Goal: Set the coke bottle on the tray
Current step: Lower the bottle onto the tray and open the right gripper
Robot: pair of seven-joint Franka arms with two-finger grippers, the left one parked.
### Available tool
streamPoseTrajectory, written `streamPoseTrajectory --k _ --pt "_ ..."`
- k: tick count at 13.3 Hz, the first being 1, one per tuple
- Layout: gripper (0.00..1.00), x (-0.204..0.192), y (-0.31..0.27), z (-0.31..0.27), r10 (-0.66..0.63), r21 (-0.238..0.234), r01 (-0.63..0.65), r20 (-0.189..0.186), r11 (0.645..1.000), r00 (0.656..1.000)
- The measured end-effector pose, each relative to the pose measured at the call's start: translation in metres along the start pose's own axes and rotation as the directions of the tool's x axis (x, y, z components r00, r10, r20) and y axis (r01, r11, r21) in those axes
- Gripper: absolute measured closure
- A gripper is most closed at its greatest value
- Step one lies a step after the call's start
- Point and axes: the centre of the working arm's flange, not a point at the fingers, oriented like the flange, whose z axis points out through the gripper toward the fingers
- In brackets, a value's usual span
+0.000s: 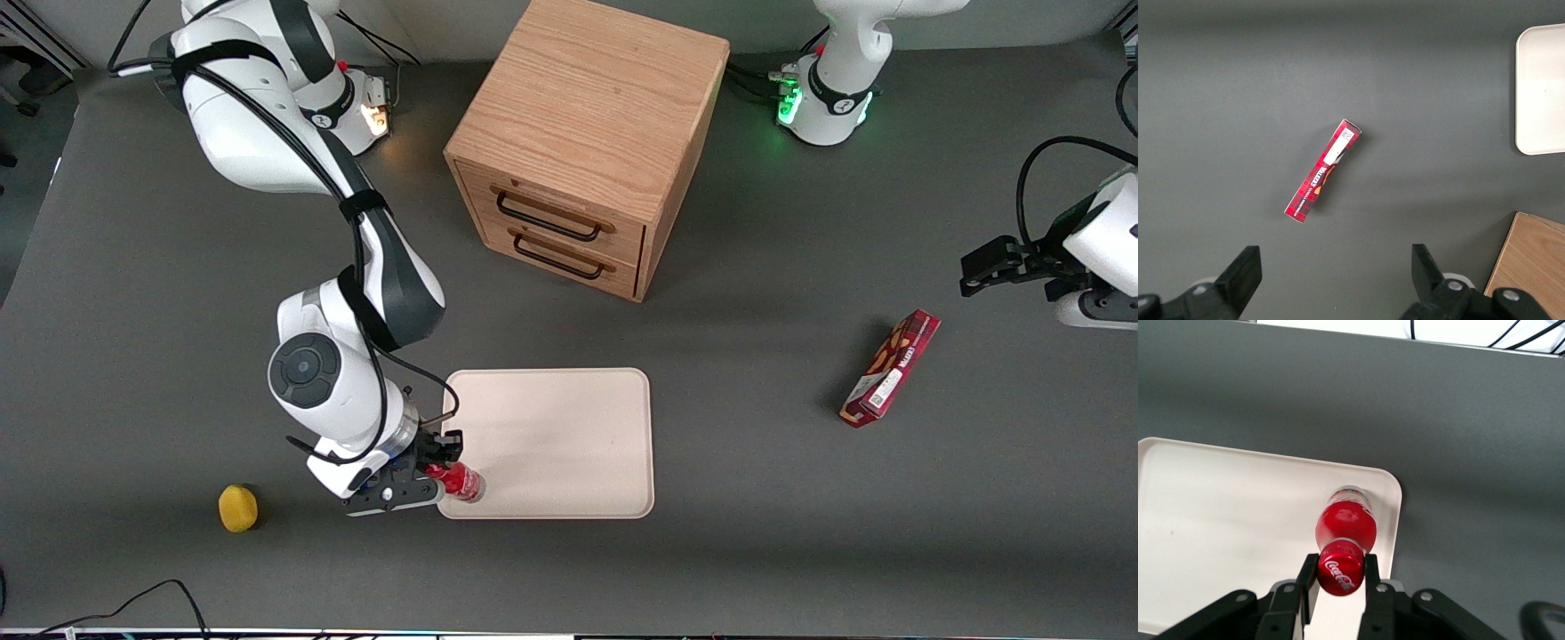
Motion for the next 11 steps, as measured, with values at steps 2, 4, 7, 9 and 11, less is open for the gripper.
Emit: streamPoseTrajectory --k 2,4,7,9,11 --pt "0.69 -0.002 0.001 0.01 -0.003 -0.009 0.003 0.011 1.0 1.0" --pt "0.69 -0.001 0.001 0.011 -0.004 -0.01 0.004 0.003 1.0 1.0" --pt "0.54 -0.001 0.001 0.011 0.005 -0.017 -0.005 0.001 1.0 1.0" --pt "0.32 0.001 0.0 0.006 0.022 -0.018 -0.022 -0.011 1.0 1.0" --pt "0.12 0.001 0.004 -0.014 0.031 -0.024 -0.031 -0.003 0.999 1.0"
